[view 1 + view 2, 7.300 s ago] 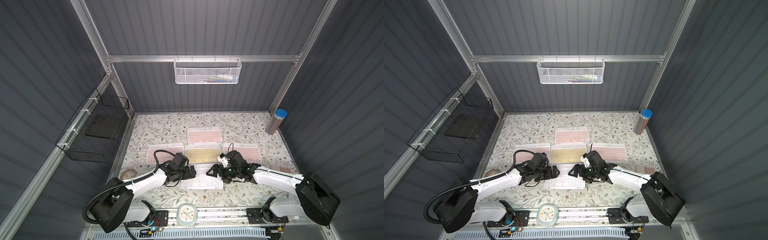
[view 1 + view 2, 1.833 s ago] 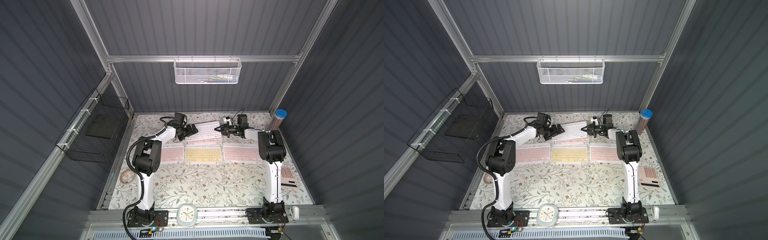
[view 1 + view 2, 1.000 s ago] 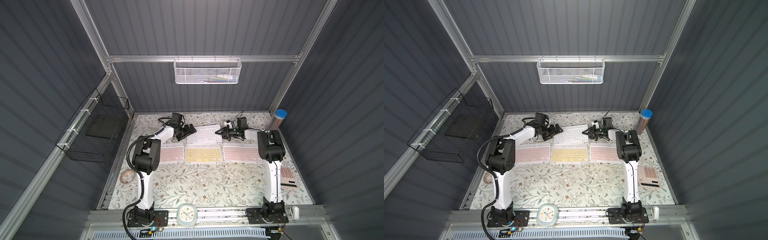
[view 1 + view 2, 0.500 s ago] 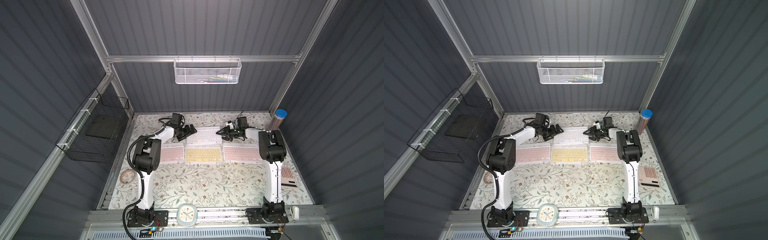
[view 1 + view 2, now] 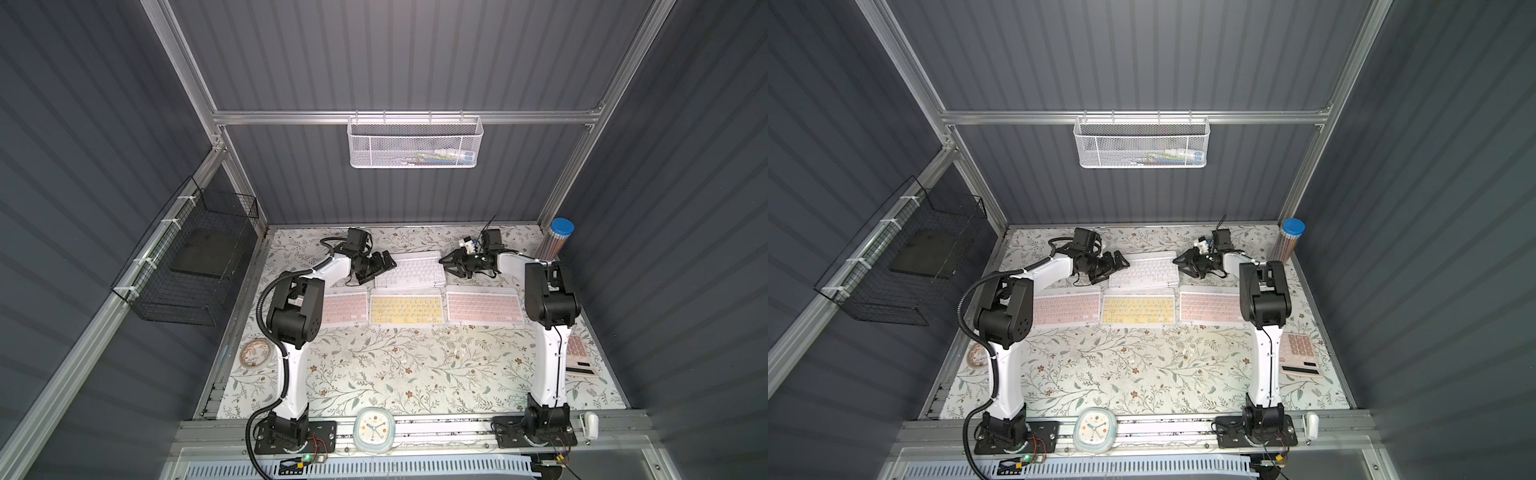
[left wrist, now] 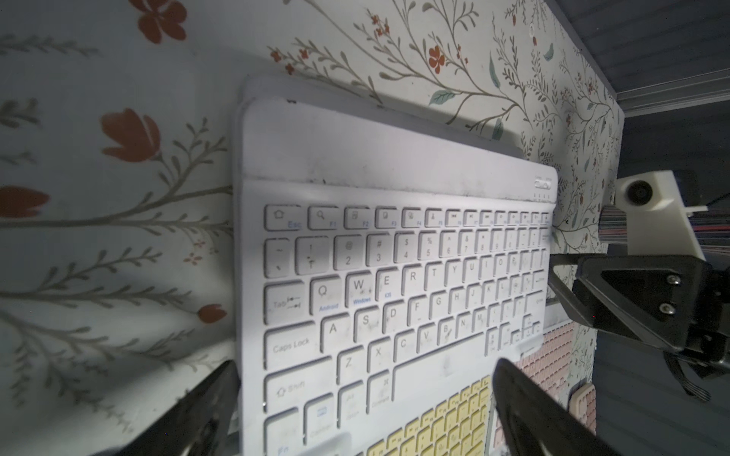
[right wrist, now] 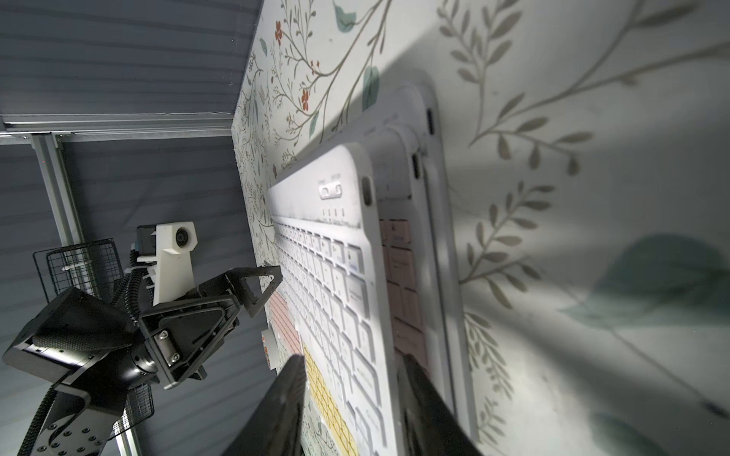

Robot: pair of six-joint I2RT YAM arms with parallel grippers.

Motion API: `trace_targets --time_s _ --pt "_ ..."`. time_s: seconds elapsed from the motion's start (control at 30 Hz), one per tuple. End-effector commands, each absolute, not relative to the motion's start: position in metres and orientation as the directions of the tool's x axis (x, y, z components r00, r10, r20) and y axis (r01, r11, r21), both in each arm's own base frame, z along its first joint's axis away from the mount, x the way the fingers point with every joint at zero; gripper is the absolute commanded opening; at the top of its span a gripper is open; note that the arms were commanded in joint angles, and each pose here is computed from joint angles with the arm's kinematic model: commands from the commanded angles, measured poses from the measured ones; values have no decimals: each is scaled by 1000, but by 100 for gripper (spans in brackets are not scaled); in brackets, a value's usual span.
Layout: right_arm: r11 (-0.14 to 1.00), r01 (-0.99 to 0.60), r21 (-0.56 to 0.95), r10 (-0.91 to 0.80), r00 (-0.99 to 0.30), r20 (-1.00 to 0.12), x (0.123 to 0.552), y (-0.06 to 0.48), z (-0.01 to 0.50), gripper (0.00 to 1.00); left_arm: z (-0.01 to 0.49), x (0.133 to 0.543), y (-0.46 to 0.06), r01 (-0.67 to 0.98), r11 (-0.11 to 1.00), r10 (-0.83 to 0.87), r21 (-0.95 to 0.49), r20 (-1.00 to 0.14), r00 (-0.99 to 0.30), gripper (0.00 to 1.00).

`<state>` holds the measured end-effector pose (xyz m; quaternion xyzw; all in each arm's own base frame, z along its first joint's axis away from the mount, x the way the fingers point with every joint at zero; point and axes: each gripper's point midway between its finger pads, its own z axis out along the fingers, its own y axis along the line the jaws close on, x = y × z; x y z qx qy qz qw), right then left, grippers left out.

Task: Stack the numeric keypads
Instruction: Place the numeric keypad at the numeric keypad.

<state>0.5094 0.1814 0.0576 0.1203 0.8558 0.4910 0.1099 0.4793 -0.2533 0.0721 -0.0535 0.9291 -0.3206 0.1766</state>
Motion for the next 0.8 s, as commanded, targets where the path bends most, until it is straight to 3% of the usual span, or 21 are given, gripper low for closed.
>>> trace_targets --time_s 0.0,0.47,0.77 --pt "514 81 854 322 -941 -105 510 176 70 42 60 473 -259 5 789 -198 -614 -262 -945 100" --pt "574 117 810 345 -932 -110 510 167 70 45 63 475 -255 9 809 -191 -588 -278 -942 100" --pt "668 128 733 367 -914 -175 501 158 94 49 99 478 -235 48 874 -158 -483 -377 -913 100"
